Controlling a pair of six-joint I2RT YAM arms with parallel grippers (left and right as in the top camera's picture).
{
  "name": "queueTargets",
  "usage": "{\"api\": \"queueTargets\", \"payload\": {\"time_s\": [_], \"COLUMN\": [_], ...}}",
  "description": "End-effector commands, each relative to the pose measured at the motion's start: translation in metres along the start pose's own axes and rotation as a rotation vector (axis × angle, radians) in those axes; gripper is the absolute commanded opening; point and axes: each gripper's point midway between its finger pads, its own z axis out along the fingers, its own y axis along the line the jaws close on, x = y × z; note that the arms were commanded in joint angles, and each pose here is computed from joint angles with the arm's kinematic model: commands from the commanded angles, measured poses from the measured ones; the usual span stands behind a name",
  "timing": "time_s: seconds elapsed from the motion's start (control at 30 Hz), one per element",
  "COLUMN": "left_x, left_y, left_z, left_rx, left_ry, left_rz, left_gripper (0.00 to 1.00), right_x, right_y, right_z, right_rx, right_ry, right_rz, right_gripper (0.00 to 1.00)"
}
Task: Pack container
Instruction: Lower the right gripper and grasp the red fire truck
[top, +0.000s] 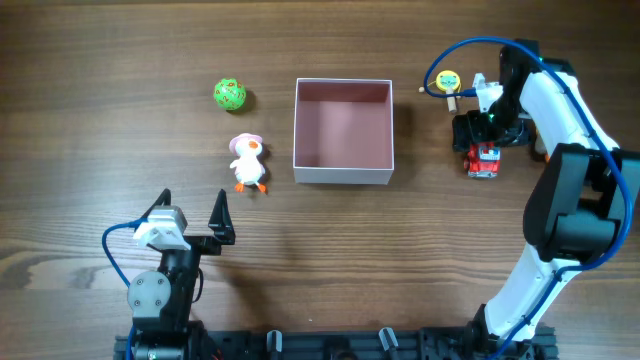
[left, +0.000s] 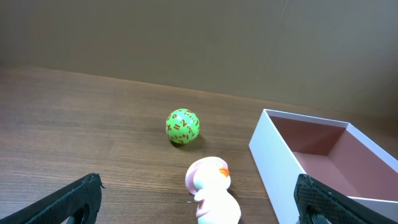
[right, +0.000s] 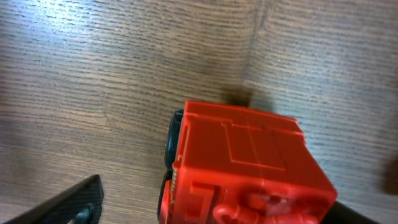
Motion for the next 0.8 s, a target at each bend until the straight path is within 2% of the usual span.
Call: {"api": "queueTargets", "payload": {"time_s": [0.0,0.27,0.4,0.77], "left_x": [0.001,0.001,0.001,0.001], "left_y": [0.002,0.002,0.002,0.002], "left_z": [0.000,0.000,0.000,0.000], "left_rx": [-0.010,-0.010,-0.010,-0.010], "left_ry": [0.002,0.002,0.002,0.002], "left_rz": [0.019,0.019,0.019,0.019], "left_gripper": [1.00,1.00,1.00,1.00], "right_x": [0.002,-0.003,-0.002,-0.002], "right_y": [0.000,-0.002,-0.006,-0.011], "right_z": [0.009,0.009,0.009,0.009], "right_rx": [0.002,0.007,0.030,0.063], "right_ry": [0.019,0.000,0.003,0.008], "right_rz": [-0.008,-0.009,-0.008,-0.011], "right_gripper": [0.84,0.81,0.70,0.56]}}
